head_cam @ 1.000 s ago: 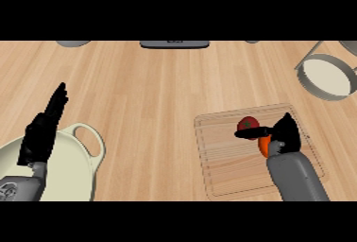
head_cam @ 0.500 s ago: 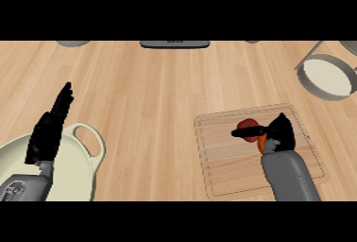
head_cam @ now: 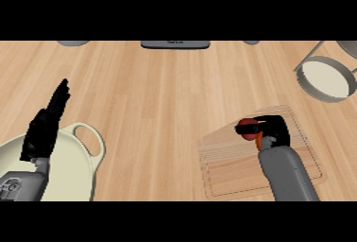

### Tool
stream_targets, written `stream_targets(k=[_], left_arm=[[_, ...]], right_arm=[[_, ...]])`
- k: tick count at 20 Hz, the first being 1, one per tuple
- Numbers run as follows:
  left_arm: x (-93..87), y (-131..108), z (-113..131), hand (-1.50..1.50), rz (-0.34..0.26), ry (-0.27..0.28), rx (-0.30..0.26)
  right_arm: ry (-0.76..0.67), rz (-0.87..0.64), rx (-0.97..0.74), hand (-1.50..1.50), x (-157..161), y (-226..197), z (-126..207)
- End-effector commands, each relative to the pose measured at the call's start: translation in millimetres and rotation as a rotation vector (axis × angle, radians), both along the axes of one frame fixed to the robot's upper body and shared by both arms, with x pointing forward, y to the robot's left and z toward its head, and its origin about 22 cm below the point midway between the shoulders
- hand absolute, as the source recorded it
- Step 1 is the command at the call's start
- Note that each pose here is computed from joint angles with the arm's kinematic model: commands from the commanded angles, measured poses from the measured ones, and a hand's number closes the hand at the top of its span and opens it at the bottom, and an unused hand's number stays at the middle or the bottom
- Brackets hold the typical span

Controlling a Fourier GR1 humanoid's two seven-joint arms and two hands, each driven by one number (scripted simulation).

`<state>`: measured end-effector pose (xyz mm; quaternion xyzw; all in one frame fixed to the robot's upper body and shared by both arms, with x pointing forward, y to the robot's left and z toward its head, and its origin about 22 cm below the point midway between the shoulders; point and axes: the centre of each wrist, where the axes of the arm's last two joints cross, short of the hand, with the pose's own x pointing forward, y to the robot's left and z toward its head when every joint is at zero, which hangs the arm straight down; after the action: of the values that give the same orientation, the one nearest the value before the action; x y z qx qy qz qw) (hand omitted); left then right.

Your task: Pick the tomato from the cutting board and place it in the tiered basket

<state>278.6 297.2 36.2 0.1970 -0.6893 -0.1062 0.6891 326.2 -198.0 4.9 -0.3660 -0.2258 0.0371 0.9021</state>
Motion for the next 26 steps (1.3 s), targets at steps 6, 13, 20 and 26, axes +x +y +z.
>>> stream_targets(k=[6,13,20,26], left_arm=[[0.6,1.8,-8.2,0.00,0.000,0.016,-0.013],[14.5,-13.6,-1.2,0.00,0.004,0.010,-0.013],[6.4,-12.1,5.8,0.00,-0.038,-0.007,-0.011],[16.2,4.2,21.6,0.00,0.005,0.009,-0.006]], right_arm=[[0.027,-0.123,0.078,1.50,2.2,10.3,2.9],[-0.147,0.160,-0.068,1.50,10.3,42.5,61.8],[-0.498,0.696,-0.209,1.50,42.8,56.0,93.3],[-0.798,0.600,-0.381,1.50,45.7,46.4,151.3]])
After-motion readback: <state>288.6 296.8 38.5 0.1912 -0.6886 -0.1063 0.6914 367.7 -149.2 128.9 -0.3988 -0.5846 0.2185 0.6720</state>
